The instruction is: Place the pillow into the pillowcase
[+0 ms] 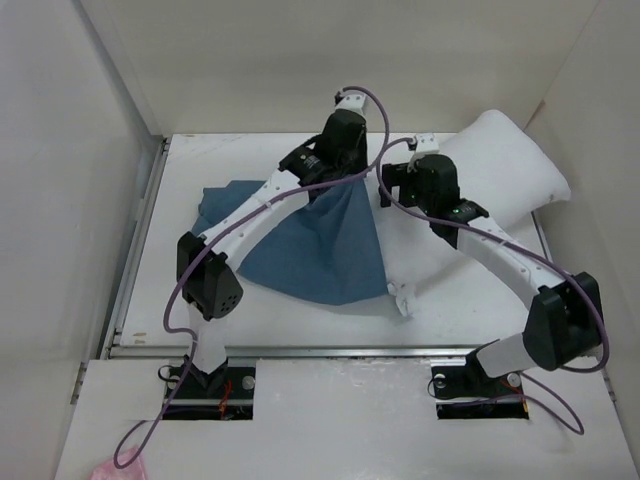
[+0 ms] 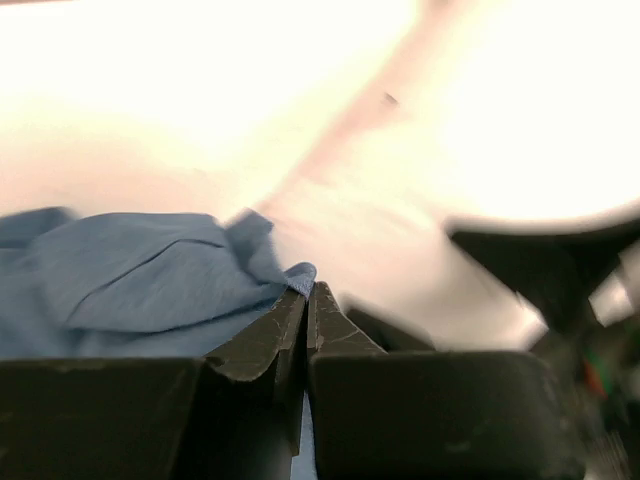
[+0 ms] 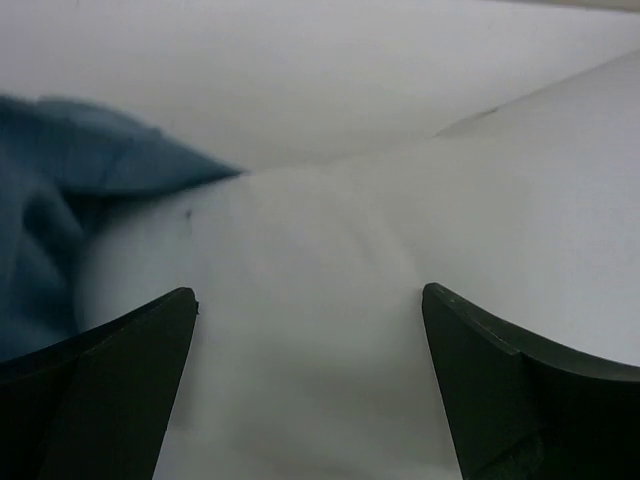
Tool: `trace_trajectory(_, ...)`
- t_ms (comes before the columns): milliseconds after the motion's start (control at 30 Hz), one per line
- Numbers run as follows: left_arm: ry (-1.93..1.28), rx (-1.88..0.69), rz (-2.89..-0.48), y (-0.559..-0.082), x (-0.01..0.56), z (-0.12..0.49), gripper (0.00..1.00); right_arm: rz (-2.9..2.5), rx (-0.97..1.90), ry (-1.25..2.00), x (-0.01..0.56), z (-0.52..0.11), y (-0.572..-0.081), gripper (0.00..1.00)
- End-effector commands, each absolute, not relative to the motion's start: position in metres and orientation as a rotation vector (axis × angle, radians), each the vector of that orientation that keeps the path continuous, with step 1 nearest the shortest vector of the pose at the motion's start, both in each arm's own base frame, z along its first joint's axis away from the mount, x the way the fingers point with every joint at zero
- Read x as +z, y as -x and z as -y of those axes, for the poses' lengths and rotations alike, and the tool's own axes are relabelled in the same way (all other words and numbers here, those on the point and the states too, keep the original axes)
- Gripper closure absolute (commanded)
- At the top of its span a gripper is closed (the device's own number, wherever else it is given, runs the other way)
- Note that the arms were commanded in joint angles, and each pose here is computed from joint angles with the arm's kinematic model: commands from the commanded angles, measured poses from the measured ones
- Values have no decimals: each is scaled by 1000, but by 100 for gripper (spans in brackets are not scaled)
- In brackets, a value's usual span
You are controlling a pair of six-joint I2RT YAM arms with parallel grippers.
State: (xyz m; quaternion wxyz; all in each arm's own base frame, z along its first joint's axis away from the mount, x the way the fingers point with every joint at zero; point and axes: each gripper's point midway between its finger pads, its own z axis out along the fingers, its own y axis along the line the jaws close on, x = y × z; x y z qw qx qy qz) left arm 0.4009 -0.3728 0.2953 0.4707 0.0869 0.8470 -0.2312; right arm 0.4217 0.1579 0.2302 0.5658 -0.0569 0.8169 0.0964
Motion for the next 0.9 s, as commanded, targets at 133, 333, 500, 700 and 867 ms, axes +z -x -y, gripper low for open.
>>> trace_trajectory(133,-27,-415,-2002,-453,305,329,100,-2129,331,276,166,-183,-394,0)
trace_trajectory(333,-36,-401,-1990,-461,306,328,100,-2225,391,349,122,-210,-419,94)
trace_trajectory(500,-74,-422,-1952,-471,321,339,100,-1928,496,369,224,-225,-431,100)
trace_trajectory(700,-124,-507,-1931,-481,330,359,100,-1513,698,465,336,-231,-365,100)
trace_trajectory(867,-195,-652,-1882,-467,354,386,100,-1525,792,473,297,-248,-372,100)
